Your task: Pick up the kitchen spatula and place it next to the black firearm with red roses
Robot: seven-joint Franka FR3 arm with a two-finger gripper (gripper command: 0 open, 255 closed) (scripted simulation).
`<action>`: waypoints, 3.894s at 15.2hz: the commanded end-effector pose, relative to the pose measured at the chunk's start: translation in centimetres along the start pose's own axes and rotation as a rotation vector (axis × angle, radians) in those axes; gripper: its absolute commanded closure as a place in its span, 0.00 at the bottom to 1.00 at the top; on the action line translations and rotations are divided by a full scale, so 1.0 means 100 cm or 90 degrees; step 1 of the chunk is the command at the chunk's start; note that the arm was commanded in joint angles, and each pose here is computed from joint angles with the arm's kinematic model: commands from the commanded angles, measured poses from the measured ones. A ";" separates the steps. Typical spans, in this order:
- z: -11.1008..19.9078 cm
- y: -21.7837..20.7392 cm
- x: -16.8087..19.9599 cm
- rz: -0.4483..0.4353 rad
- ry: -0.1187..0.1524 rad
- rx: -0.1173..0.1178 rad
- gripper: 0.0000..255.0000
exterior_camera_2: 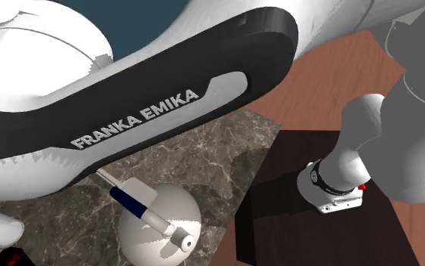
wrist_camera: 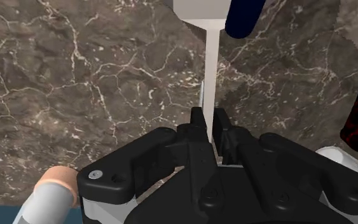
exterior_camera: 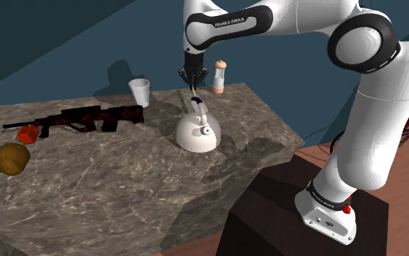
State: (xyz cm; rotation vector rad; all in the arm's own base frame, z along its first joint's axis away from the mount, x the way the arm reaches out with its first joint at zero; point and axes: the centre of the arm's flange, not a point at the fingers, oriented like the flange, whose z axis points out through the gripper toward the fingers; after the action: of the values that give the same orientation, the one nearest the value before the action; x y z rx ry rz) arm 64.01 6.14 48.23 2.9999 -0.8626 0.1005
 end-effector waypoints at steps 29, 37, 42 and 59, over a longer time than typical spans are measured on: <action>0.087 -0.172 -0.008 0.001 0.000 0.000 1.00; 0.131 -0.172 -0.011 0.001 0.000 0.000 1.00; 0.131 -0.172 -0.011 0.001 0.000 0.000 1.00; 0.081 -0.172 -0.011 0.001 0.000 0.000 0.00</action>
State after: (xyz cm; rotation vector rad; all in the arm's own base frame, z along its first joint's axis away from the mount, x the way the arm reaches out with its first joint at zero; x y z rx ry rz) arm 72.71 20.93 39.94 3.0004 -0.8640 0.1006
